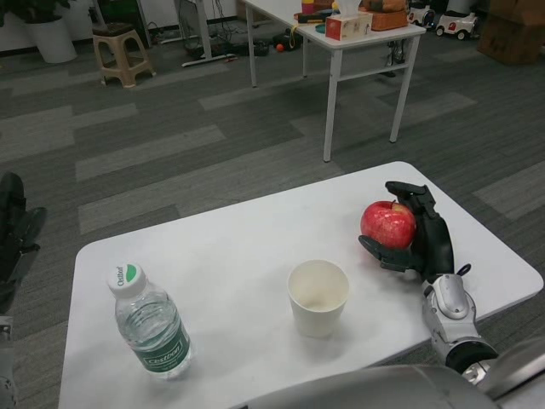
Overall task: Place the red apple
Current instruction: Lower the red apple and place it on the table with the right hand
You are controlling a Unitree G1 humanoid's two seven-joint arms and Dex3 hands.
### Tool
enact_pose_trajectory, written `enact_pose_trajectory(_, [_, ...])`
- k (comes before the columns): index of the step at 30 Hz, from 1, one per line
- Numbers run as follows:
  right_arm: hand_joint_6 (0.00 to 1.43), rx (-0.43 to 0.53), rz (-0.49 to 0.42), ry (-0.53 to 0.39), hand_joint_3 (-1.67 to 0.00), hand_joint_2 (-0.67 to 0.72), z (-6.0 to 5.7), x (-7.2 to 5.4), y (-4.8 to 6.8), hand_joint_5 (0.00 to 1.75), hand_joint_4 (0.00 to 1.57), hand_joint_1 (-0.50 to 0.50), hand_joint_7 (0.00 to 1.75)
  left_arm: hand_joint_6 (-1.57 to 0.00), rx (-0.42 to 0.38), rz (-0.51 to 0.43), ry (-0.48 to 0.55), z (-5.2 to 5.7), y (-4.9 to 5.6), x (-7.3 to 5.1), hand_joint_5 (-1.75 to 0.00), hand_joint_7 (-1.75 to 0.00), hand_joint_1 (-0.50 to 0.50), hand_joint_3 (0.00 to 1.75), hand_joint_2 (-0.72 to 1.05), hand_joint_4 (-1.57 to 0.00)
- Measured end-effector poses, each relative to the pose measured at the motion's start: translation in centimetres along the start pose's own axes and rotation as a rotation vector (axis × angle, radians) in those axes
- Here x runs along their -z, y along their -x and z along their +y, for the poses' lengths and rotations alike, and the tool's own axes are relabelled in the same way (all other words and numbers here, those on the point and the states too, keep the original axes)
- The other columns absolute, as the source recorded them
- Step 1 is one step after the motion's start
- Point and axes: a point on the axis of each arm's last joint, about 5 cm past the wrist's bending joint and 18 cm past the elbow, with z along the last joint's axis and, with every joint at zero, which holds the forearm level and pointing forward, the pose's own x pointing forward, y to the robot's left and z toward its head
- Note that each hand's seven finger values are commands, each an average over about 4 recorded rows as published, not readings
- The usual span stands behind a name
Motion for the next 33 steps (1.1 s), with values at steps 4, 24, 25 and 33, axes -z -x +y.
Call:
enact_pose_trajectory(4, [0.00, -0.034, 0.003, 0.020, -0.87, -0.48, -0.17, -0.03, 0.35, 0.29, 0.00, -0.21, 0.84, 0.00, 0.000, 0.000, 0.000, 0.00, 0.00, 0.00, 0.00, 0.00, -0.48, 0.00, 1.05, 0.00])
enact_pose_trajectory(24, [0.00, -0.133, 0.027, 0.110, -0.75, -0.48, -0.56, 0.02, 0.81, 0.00, 0.00, -0.36, 0.58, 0.00, -0.001, -0.001, 0.000, 0.01, 0.00, 0.00, 0.00, 0.00, -0.48, 0.00, 1.05, 0.00])
enact_pose_trajectory(25, [0.00, -0.129, 0.027, 0.111, -0.67, -0.45, -0.62, 0.03, 0.85, 0.00, 0.00, -0.39, 0.54, 0.00, -0.001, -0.001, 0.000, 0.01, 0.00, 0.00, 0.00, 0.00, -0.48, 0.00, 1.05, 0.00])
enact_pose_trajectory(33, [0.00, -0.142, 0.030, 0.122, -0.10, -0.18, -0.84, 0.02, 0.99, 0.00, 0.00, -0.46, 0.38, 0.00, -0.001, -0.001, 0.000, 0.01, 0.00, 0.00, 0.00, 0.00, -0.48, 0.00, 1.05, 0.00])
